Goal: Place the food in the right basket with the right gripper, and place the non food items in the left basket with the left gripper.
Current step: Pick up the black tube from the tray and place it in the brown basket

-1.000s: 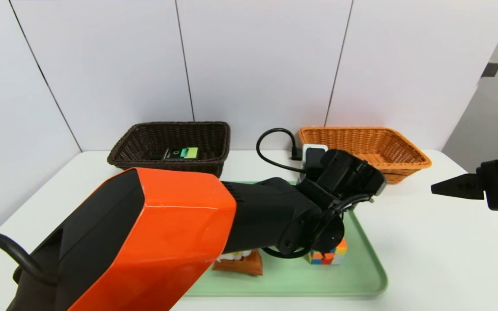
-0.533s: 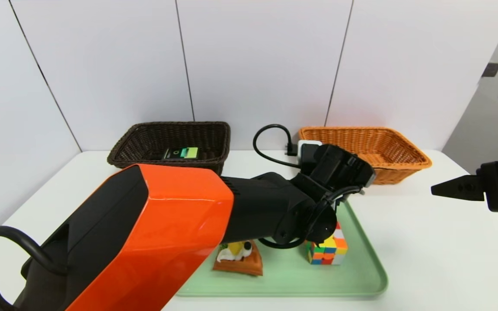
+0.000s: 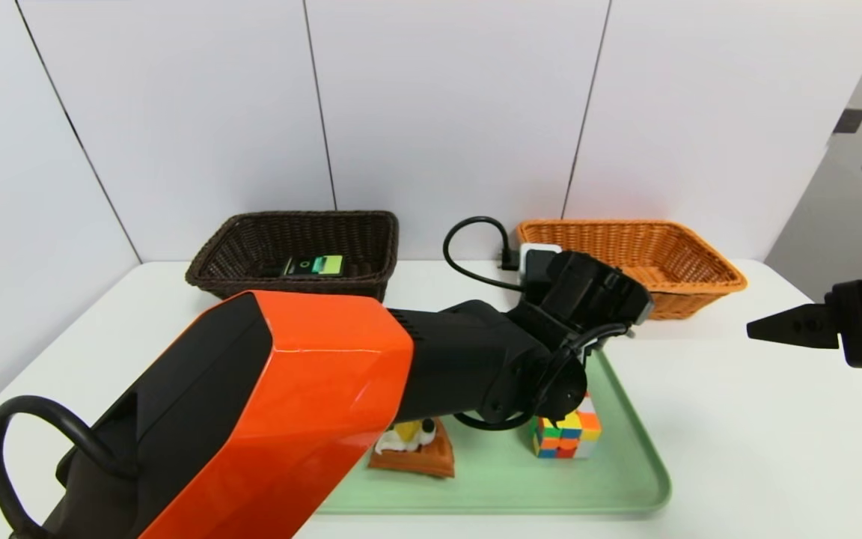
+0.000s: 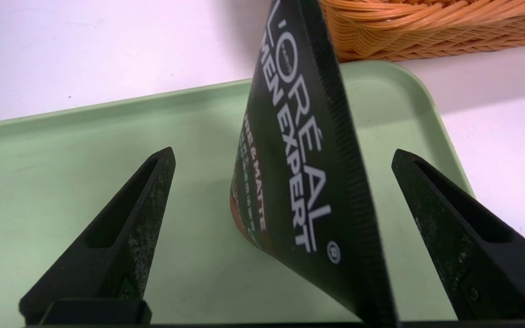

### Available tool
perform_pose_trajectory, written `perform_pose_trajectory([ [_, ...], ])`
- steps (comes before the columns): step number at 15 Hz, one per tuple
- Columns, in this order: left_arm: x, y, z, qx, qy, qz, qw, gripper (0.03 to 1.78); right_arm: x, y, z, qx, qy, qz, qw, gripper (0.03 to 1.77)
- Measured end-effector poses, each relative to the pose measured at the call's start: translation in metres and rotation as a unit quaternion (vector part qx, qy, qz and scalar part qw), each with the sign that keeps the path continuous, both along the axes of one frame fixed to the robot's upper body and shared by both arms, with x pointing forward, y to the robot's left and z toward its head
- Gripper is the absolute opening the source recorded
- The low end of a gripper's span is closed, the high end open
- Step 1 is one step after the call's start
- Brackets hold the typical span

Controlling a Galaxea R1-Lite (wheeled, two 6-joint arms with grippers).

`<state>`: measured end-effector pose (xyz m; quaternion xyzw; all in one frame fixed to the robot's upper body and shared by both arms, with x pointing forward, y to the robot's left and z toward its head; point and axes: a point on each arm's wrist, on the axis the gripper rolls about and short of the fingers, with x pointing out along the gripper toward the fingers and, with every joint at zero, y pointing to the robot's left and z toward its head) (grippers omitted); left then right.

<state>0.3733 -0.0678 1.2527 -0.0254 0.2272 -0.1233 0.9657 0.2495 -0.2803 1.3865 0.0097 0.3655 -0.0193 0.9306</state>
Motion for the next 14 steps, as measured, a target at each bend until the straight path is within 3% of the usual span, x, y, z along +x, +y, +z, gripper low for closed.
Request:
perform_pose_trajectory([
  [3,0.0038,0.0008,-0.0009,0.001,-0.001,0.003,1.0000,1.69,0.0000,0.0000,-0.0009,-0.002,0.002,0.000,1.0000,1.70],
  [7,0.0051,0.0008,-0.0027,0.003,0.000,0.004,1.0000,1.11,-0.0002,0.0001,-0.0028,-0.004,0.005,0.002,1.0000,1.70],
  [10,0.0049,0.0007,-0.0027,0.003,0.000,0.004,1.0000,0.79,0.0001,0.0004,-0.0032,-0.004,0.006,0.002,1.0000,1.70],
  [12,0.0054,0.0009,-0.0020,0.001,-0.002,0.005,1.0000,0.41,0.0003,0.0004,-0.0033,-0.004,0.006,0.002,1.0000,1.70],
  [14,0.0050,0.0012,-0.0015,0.002,-0.001,0.004,1.0000,0.41,0.0003,0.0004,-0.0033,-0.005,0.006,0.002,1.0000,1.70],
])
